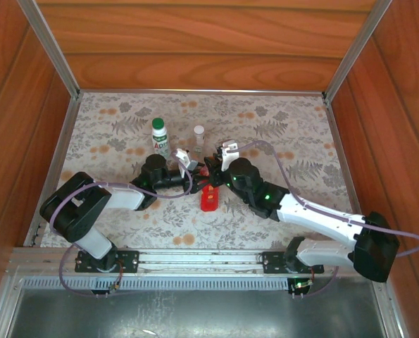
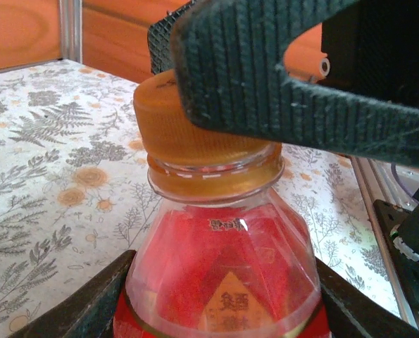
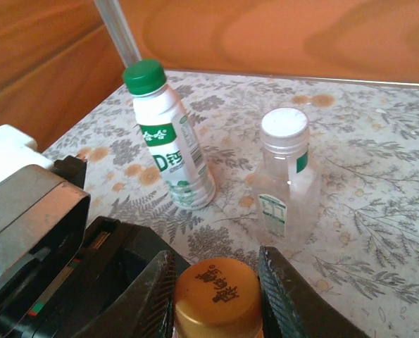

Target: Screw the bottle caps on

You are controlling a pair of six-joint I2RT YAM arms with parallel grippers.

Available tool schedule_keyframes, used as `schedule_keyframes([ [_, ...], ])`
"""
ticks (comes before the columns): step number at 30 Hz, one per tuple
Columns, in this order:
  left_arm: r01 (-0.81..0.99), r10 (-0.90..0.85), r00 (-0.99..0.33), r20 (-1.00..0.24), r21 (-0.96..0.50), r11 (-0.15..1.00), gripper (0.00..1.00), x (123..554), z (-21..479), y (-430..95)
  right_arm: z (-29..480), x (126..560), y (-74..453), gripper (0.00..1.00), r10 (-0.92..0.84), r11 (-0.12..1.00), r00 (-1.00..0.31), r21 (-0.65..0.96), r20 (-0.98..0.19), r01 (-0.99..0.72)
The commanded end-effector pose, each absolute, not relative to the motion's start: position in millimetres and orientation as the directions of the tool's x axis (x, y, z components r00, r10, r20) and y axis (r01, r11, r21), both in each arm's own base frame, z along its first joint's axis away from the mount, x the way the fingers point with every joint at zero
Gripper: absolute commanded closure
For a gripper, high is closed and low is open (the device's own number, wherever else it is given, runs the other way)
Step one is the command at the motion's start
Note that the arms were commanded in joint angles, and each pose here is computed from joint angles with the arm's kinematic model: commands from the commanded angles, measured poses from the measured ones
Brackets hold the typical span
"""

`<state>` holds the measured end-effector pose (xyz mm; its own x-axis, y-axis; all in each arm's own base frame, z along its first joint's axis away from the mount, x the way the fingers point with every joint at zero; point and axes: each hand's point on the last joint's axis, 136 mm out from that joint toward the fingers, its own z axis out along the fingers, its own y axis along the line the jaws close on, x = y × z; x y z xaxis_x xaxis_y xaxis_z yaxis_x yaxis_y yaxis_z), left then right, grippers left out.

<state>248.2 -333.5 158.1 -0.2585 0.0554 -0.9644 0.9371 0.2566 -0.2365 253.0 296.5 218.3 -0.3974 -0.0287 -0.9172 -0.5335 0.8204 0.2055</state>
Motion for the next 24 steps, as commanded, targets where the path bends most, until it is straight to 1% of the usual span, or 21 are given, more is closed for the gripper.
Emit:
schedule_keyframes([
  [1, 0.899, 0.016, -0.174, -0.985, -0.152, 0.41, 0.45, 284, 174, -325, 137, 235, 270, 1.0, -0.236, 0.887, -0.552, 0.054, -0.8, -0.458],
  [4, 0.903, 0.023, -0.171, -0.985, -0.147, 0.403, 0.45, 280, 172, -324, 149, 233, 274, 0.98, -0.262, 0.868, -0.53, 0.043, -0.806, -0.494],
  [6, 0.906, 0.033, -0.168, -0.985, -0.141, 0.399, 0.45, 277, 169, -322, 161, 229, 279, 0.96, -0.294, 0.831, -0.485, 0.03, -0.824, -0.555],
  [7, 0.907, 0.037, -0.168, -0.985, -0.14, 0.396, 0.45, 276, 167, -321, 168, 227, 282, 0.93, -0.312, 0.808, -0.466, 0.027, -0.828, -0.589],
  [8, 0.909, 0.043, -0.169, -0.985, -0.139, 0.392, 0.45, 274, 165, -321, 173, 225, 283, 0.9, -0.327, 0.792, -0.456, 0.023, -0.828, -0.61],
  [9, 0.913, 0.046, -0.167, -0.985, -0.136, 0.385, 0.45, 273, 164, -321, 177, 223, 285, 0.84, -0.334, 0.779, -0.45, 0.026, -0.828, -0.627],
  [11, 0.918, 0.052, -0.169, -0.984, -0.138, 0.371, 0.45, 270, 162, -322, 189, 220, 289, 0.68, -0.342, 0.752, -0.439, 0.038, -0.831, -0.658],
  [13, 0.922, 0.056, -0.171, -0.984, -0.14, 0.36, 0.45, 268, 161, -322, 202, 221, 290, 0.56, -0.326, 0.746, -0.436, 0.055, -0.839, -0.664],
  [16, 0.926, 0.063, -0.171, -0.983, -0.139, 0.351, 0.45, 266, 158, -322, 228, 224, 288, 0.44, -0.287, 0.75, -0.43, 0.078, -0.856, -0.656],
  [19, 0.93, 0.069, -0.169, -0.983, -0.136, 0.342, 0.45, 263, 157, -323, 246, 227, 283, 0.4, -0.259, 0.771, -0.449, 0.096, -0.855, -0.629],
  [24, 0.934, 0.072, -0.167, -0.983, -0.135, 0.331, 0.45, 263, 157, -324, 256, 237, 269, 0.4, -0.296, 0.837, -0.515, 0.042, -0.804, -0.546],
])
